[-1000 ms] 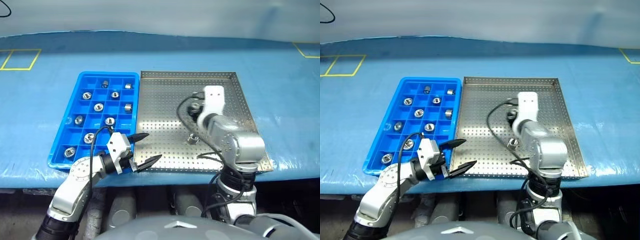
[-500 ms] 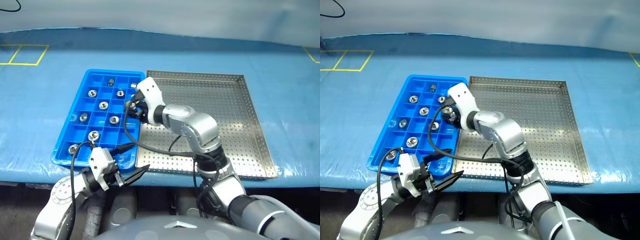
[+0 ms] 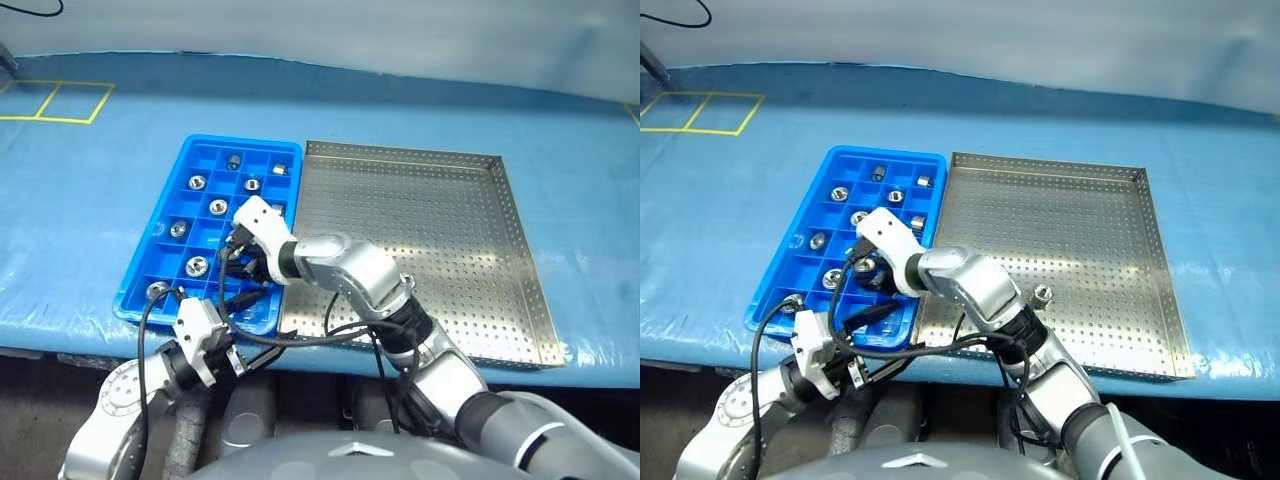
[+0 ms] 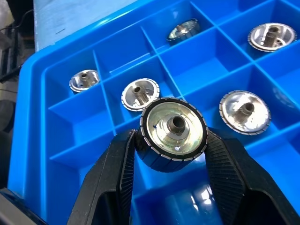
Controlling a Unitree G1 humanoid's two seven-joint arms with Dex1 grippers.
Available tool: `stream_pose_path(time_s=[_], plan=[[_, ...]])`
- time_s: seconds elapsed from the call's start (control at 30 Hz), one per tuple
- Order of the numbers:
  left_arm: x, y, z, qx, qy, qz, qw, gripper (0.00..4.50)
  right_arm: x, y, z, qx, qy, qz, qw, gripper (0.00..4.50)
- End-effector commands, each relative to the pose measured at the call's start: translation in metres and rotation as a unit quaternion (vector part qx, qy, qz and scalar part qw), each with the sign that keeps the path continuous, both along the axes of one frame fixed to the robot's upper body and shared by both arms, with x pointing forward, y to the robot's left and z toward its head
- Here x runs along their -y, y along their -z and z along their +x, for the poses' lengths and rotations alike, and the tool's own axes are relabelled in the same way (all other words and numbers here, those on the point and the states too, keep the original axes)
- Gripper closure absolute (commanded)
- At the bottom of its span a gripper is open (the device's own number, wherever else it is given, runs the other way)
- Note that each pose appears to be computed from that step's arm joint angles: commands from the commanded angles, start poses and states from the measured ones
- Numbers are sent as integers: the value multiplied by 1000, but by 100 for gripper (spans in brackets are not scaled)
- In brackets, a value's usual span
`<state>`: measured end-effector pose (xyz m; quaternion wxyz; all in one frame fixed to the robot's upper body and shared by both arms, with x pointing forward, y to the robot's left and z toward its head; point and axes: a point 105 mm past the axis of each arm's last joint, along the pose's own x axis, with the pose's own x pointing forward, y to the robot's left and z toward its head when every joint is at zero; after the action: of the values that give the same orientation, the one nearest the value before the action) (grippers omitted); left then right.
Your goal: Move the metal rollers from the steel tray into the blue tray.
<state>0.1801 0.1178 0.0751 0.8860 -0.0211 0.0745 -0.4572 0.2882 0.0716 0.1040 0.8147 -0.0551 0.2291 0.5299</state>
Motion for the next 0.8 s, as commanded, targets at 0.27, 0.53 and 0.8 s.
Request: stream_pose_path(time_s=[0.27, 0.53, 0.8], plan=[[4, -10, -3, 11, 30, -9, 999, 0, 29, -6, -17, 5, -20, -11, 1000, 264], [3, -10, -7, 13, 31, -7, 999, 0, 25, 11, -20, 45, -46, -94, 993, 264], [3, -10, -7, 12, 31, -9, 999, 0, 19, 17, -14, 98, -79, -154, 980, 264]])
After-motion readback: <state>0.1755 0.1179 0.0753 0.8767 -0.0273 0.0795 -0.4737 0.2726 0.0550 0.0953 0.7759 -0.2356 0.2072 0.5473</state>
